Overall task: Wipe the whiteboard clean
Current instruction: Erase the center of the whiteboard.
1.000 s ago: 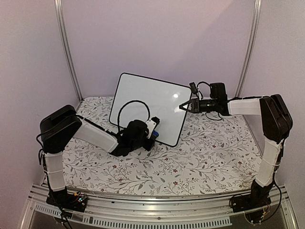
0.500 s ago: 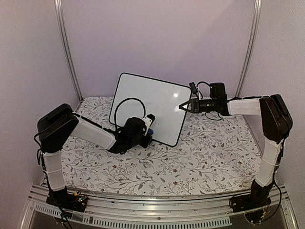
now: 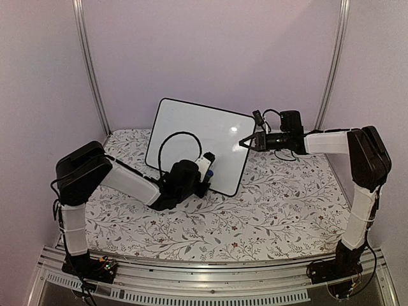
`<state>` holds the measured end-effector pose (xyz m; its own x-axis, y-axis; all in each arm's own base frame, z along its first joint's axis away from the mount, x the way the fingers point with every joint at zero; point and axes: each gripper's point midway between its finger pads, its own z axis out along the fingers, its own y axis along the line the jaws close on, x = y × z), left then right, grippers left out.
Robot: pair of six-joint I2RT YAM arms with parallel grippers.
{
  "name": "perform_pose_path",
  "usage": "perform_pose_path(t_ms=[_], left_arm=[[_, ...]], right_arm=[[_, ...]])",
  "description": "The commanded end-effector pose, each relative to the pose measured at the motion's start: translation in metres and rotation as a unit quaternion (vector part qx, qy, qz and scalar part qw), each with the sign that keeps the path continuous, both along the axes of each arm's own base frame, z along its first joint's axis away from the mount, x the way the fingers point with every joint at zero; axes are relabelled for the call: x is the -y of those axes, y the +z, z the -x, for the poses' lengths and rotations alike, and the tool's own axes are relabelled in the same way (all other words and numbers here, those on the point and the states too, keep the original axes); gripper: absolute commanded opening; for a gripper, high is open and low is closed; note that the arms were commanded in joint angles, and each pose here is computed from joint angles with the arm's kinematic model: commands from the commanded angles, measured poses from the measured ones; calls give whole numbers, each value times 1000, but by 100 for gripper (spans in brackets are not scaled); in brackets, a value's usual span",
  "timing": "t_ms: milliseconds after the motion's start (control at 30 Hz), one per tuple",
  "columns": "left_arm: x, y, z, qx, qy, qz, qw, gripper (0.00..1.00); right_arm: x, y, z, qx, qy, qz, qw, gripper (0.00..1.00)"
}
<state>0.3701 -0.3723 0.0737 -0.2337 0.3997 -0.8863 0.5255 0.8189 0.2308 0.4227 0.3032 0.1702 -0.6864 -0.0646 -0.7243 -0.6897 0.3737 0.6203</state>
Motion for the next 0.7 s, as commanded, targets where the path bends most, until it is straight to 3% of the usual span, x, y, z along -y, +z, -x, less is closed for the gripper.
perform_pose_path(t_ms=[0,300,500,667], left_arm=[[18,16,-4,33,-18,33,999,0],[-16,25,-46,59,78,12,995,0],[-15,12,-43,37,61,-2,997,0],[-44,-15,-25,-4,90,-5,996,0]], right_arm=[[-20,-79,86,-190,89,59,976,2],[-20,-79,88,-190,89,60,976,2],[-20,-80,87,-190,89,59,976,2],[-20,-79,87,-188,88,61,976,2]])
